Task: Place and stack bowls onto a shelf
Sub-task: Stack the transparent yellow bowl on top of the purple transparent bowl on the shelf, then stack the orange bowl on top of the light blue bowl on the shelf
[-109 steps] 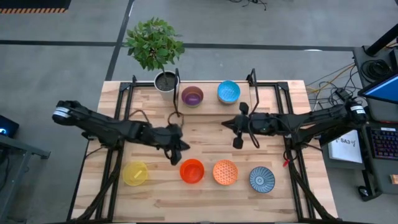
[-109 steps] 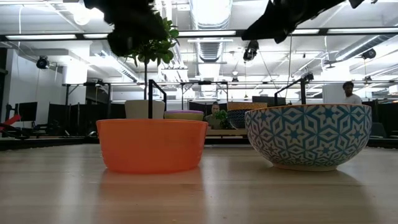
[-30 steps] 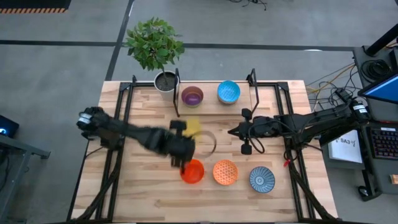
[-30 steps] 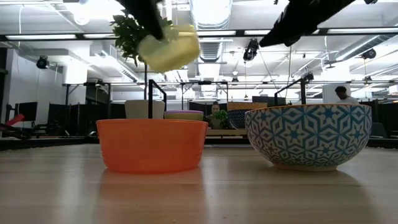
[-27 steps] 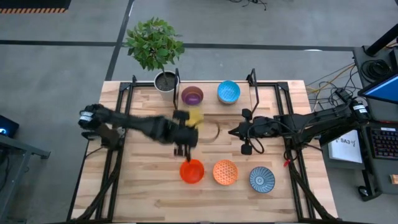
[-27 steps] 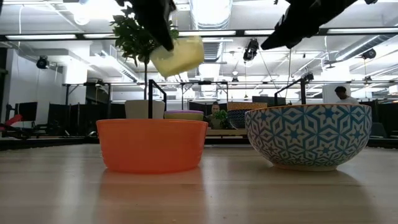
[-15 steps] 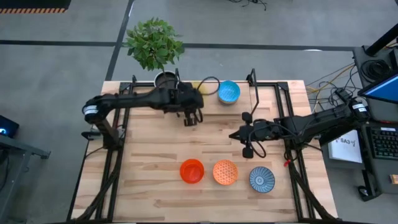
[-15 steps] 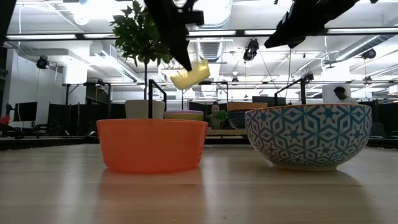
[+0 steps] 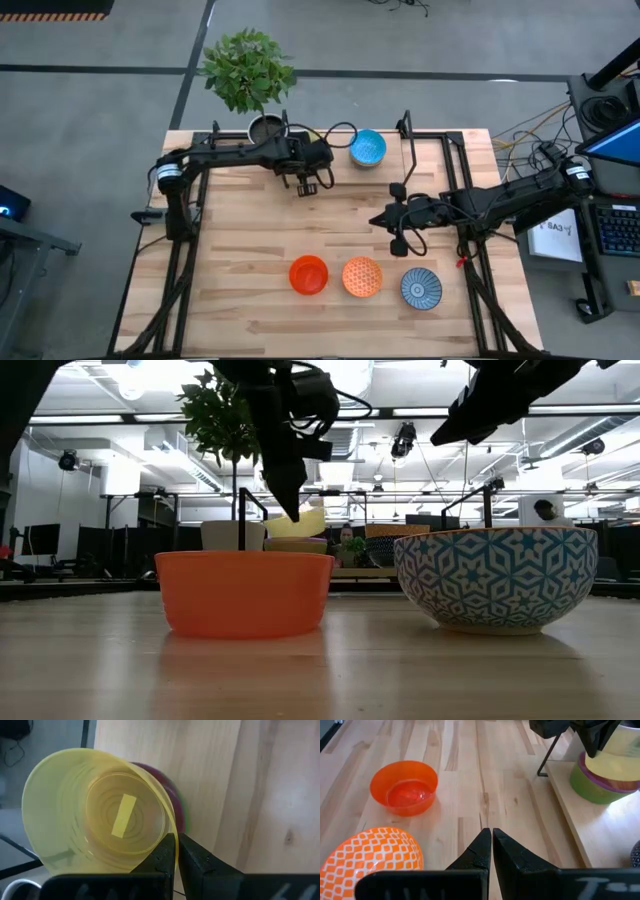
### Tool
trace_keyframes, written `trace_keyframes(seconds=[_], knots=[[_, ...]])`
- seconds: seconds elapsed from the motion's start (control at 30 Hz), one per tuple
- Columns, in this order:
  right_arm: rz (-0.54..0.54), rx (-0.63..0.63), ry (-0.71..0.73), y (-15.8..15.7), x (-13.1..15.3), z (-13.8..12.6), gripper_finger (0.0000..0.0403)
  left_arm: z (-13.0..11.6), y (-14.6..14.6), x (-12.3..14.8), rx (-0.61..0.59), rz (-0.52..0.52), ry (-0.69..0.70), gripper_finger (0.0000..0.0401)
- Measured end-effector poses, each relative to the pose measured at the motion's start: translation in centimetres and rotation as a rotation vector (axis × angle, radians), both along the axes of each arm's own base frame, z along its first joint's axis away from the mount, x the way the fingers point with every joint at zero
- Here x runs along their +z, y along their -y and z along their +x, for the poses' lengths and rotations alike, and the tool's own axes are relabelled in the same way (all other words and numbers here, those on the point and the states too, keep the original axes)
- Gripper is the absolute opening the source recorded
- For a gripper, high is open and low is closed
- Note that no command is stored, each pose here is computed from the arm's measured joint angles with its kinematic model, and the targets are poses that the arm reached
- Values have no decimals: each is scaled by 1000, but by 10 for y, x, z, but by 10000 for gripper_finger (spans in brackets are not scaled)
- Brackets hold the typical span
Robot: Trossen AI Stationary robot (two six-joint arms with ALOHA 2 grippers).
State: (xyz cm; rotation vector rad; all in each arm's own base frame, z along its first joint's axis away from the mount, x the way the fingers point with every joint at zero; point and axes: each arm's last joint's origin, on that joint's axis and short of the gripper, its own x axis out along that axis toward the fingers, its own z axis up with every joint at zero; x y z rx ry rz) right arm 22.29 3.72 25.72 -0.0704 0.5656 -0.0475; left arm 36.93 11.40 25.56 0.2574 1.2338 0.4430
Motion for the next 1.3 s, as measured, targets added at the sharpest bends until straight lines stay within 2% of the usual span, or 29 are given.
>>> trace_keyframes(seconds=[0.43, 0.8, 0.97, 1.13, 1.3], knots=[[-8, 5, 7, 0, 0, 0, 9, 1, -3, -2, 10, 2, 3, 5], [-7, 4, 7, 0, 0, 0, 9, 2, -3, -1, 12, 8, 17, 72], [-7, 4, 7, 0, 0, 0, 9, 0, 1, 6, 13, 10, 41, 87], [-5, 5, 24, 0, -1, 1, 9, -4, 26, 30, 2, -36, 156, 88], [13, -6, 45, 0, -2, 2, 9, -9, 75, 50, -83, -70, 321, 88]])
